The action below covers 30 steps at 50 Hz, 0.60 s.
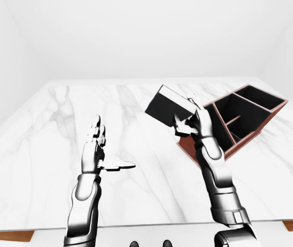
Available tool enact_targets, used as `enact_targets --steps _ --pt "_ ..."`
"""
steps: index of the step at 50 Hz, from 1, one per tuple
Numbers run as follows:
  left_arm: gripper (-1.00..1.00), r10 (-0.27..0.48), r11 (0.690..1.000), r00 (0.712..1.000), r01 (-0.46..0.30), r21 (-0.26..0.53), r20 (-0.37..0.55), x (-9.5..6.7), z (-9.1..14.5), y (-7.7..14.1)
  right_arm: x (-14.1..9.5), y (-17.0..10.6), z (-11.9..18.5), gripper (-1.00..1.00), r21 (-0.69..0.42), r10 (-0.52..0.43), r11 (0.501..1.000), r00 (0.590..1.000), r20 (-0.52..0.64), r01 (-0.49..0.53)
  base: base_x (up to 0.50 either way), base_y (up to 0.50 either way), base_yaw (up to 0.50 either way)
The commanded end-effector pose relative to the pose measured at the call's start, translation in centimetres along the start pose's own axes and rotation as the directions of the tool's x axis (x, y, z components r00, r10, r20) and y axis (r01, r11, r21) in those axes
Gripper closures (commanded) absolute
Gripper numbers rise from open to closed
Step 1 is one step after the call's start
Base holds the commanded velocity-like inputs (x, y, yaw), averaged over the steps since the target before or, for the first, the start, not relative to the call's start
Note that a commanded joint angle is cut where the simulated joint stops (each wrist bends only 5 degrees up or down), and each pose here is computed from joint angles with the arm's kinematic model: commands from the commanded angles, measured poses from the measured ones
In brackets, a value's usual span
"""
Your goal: Pick up the book and place it in the left compartment of the caddy.
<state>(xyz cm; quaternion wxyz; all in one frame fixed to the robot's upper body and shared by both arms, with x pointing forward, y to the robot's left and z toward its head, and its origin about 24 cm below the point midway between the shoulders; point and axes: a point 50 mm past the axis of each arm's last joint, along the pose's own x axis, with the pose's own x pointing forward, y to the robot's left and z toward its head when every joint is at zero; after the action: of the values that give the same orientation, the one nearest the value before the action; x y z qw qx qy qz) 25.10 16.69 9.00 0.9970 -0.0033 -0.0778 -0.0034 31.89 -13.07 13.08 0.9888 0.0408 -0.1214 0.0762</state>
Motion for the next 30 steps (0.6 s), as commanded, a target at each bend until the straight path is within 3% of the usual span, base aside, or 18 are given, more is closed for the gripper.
enact_targets --steps 1,9,30 --pt "-1.00 -0.001 1.000 1.000 0.001 0.000 -0.002 -0.1 0.0 -0.1 -1.2 -0.3 7.0 1.00 0.056 -0.024 0.998 0.954 0.298 0.008 0.00 0.00 0.00" --pt "-1.00 -0.004 1.000 1.000 0.004 0.001 -0.006 -0.2 -0.1 -0.3 -2.7 -2.6 8.5 1.00 0.048 -0.075 0.997 0.931 0.358 0.062 0.00 0.00 0.00" --pt "-1.00 -0.010 1.000 1.000 0.010 0.008 -0.006 -0.3 -0.1 -0.5 -5.5 -10.5 6.1 1.00 -0.043 -0.276 0.956 0.936 0.218 0.291 0.00 0.00 0.00"
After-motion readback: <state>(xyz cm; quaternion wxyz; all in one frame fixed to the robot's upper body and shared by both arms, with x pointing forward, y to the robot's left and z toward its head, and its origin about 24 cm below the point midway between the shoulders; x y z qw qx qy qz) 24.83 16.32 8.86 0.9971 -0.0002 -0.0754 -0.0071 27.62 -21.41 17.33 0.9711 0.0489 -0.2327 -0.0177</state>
